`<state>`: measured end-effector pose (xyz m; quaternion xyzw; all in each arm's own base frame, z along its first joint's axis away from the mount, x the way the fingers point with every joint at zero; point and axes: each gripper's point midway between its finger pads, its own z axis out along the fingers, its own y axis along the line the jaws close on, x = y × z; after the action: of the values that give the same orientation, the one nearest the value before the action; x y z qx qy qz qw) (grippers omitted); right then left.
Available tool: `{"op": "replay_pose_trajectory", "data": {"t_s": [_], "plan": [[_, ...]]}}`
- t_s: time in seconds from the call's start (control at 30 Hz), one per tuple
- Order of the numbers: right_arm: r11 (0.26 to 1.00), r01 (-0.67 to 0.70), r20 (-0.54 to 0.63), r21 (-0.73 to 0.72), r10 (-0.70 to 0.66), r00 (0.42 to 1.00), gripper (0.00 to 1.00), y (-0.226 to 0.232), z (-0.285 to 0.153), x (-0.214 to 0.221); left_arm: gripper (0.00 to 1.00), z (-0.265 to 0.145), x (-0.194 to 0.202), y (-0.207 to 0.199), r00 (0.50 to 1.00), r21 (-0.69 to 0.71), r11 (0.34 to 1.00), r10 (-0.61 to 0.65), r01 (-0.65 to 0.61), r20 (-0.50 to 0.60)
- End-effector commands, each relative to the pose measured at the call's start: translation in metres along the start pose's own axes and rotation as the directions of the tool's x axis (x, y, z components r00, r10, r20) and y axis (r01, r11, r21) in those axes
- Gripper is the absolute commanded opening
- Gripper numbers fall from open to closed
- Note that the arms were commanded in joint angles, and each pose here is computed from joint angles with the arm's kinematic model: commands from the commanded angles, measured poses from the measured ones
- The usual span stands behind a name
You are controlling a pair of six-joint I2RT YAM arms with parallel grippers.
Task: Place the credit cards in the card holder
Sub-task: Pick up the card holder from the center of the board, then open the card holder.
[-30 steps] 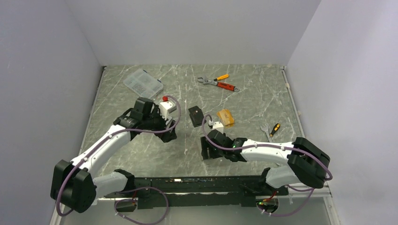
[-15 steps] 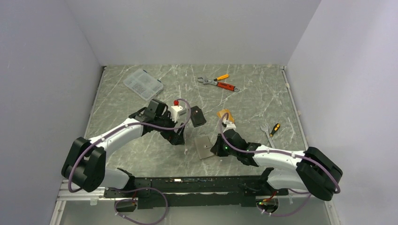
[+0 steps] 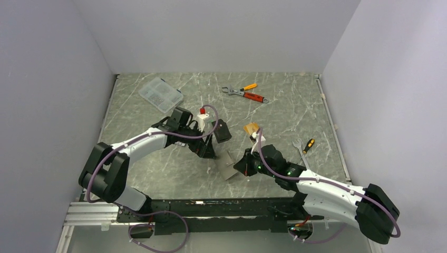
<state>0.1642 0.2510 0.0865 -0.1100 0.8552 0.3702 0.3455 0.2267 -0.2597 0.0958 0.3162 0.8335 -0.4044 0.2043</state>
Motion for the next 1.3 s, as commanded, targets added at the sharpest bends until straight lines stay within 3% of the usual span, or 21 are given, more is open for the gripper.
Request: {"op": "replay_pose_trajectory", "data": {"t_s": [0.0, 0.57, 0.9, 1.27], "plan": [[0.994, 0.065, 0.033, -0.093, -0.062, 0.998, 0.00, 0.021, -0.006, -0.012, 0.99, -0.004, -0.019, -0.032, 0.997, 0.183, 0.981, 0.050, -0.060, 0.060], [0.975, 0.136, 0.213, -0.176, -0.097, 0.972, 0.00, 0.071, -0.037, -0.082, 0.99, -0.023, -0.030, -0.040, 0.994, 0.273, 0.961, 0.012, -0.041, 0.106], [0.969, 0.120, 0.300, -0.216, -0.051, 0.953, 0.00, 0.092, -0.025, -0.115, 0.99, -0.051, -0.049, -0.072, 0.986, 0.424, 0.905, -0.030, -0.042, 0.164], [0.975, 0.077, 0.343, -0.209, -0.001, 0.939, 0.00, 0.090, -0.016, -0.125, 0.61, -0.076, -0.059, -0.080, 0.979, 0.480, 0.877, -0.067, -0.034, 0.190]]}}
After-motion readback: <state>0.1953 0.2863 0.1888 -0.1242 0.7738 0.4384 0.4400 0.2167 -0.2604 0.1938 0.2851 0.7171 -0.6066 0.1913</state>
